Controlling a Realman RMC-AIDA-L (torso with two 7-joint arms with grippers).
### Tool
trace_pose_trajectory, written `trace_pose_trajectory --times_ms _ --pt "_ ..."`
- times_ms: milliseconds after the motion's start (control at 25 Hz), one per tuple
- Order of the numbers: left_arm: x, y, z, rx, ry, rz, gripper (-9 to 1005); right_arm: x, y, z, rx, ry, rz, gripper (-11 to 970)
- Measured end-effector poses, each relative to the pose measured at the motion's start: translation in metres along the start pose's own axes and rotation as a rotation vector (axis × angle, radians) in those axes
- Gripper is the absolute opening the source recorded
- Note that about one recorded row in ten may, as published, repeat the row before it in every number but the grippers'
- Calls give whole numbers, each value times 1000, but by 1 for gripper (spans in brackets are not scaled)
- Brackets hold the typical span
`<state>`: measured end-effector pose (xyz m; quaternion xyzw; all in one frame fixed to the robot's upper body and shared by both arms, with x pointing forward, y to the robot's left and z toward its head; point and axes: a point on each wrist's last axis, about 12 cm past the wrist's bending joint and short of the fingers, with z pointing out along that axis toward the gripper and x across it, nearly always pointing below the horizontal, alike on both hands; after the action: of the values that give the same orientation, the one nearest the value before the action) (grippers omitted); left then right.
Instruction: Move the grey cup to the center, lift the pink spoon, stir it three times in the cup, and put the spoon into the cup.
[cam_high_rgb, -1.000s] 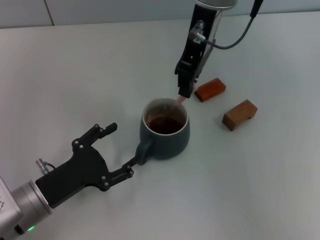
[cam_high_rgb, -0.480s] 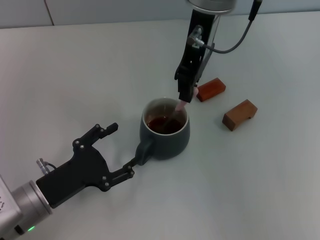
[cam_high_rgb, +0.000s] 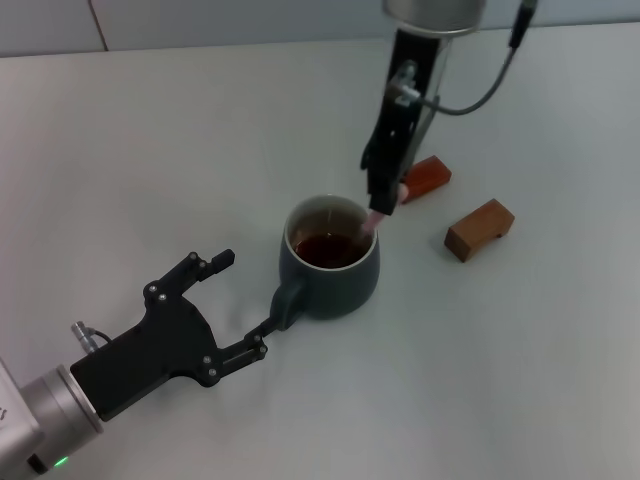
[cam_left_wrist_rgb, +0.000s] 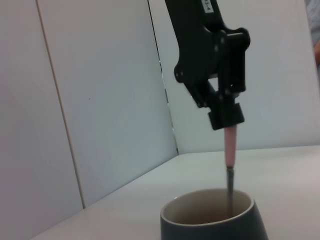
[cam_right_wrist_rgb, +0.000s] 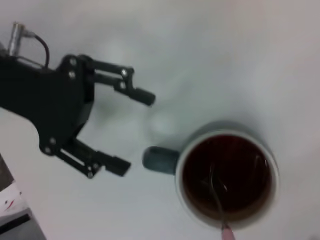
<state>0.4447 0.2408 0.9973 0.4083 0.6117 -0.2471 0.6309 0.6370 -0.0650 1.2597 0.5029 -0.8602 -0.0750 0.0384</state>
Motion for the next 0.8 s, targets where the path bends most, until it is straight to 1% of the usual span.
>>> trace_pose_trajectory --times_ms 80,160,400,440,480,520,560,680,800 --pt "0 0 0 0 -1 0 836 -6 2 0 9 -32 -10 121" --pt "0 0 0 0 -2 0 836 -7 2 0 8 -38 -8 121" --pt "0 0 -1 -1 0 -1 836 -3 1 5 -32 -51 -11 129" --pt "0 0 -1 -2 0 -1 836 -2 -1 5 -46 -72 -6 139" --pt "0 1 0 -4 -2 -1 836 0 -5 2 -65 -131 6 148" --pt "0 1 0 -4 -2 -1 836 0 -5 2 -65 -131 6 158" --pt "0 1 0 -4 -2 0 836 1 -8 -2 -65 -163 10 167" --pt "0 1 0 -2 0 1 836 3 -15 -15 -49 -248 1 389" --pt "0 2 0 -2 1 2 836 5 -22 -31 -21 -346 -21 508"
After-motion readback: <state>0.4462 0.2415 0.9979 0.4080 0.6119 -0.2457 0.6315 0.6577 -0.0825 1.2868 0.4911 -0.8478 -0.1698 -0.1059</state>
